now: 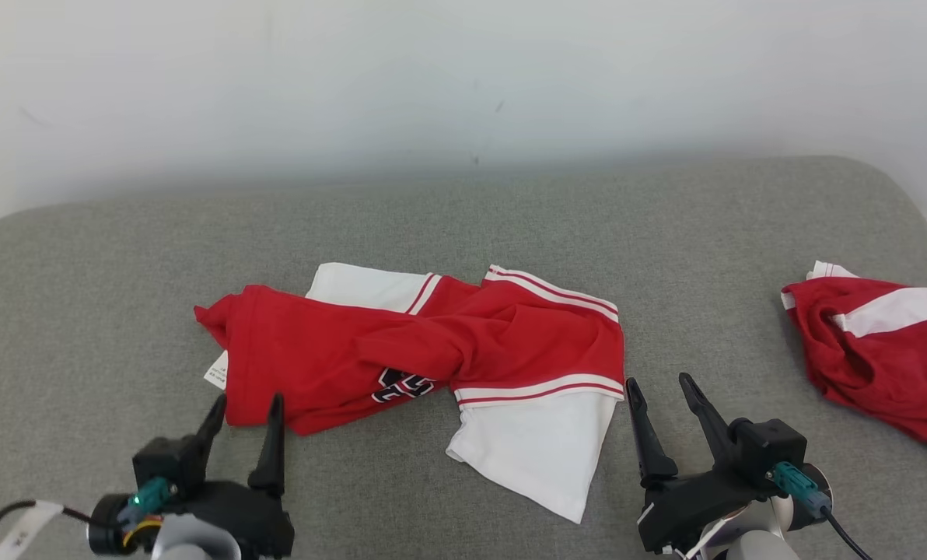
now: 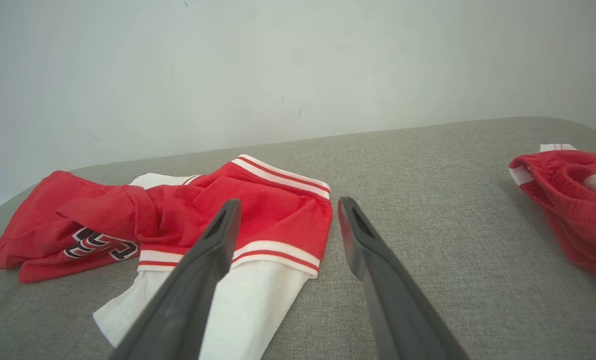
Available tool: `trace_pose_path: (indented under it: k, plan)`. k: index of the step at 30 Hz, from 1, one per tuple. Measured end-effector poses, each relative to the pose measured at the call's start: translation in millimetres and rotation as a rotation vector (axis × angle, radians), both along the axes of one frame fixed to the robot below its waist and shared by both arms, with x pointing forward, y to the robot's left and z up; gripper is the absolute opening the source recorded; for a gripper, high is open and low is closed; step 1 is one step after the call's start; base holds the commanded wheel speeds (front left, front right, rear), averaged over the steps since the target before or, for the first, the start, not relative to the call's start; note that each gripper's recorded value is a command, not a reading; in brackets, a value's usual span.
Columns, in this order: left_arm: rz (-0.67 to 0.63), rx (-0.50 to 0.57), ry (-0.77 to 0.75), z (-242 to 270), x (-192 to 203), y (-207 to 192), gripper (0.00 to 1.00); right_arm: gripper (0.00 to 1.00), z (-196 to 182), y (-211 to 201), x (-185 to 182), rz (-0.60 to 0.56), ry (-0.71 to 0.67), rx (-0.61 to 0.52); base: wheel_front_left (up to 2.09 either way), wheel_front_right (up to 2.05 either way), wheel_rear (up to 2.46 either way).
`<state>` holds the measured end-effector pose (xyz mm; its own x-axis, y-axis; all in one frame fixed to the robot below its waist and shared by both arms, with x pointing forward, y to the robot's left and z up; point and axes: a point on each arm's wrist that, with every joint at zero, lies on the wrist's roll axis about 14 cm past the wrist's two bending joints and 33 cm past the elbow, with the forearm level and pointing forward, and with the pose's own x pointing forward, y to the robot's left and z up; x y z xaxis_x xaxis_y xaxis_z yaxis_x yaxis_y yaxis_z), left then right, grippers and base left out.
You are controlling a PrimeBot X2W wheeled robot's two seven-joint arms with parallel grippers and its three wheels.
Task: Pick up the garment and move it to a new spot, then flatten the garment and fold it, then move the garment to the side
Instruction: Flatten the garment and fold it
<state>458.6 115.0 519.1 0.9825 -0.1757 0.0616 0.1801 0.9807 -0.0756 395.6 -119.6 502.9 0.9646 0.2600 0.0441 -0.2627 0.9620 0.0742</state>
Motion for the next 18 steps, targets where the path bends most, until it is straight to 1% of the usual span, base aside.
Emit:
trace_pose_path:
  k: [4,9,13,18]
  plan:
    - [-0.005,0.019,-0.046,18,18,0,1.00,1.00,-4,2,3,0.008,0.012,-0.001,0.00,0.00,0.00]
    - [-0.030,0.042,-0.067,30,49,-4,1.00,1.00,-9,-1,13,0.007,0.021,-0.013,0.00,0.00,0.00]
    - [-0.034,0.056,-0.036,23,73,-4,1.00,1.00,-15,-12,19,-0.016,0.039,-0.024,0.00,0.00,0.00]
    - [-0.028,0.025,-0.005,18,100,-9,1.00,1.00,-28,-26,21,-0.049,0.074,-0.033,0.00,0.00,0.00]
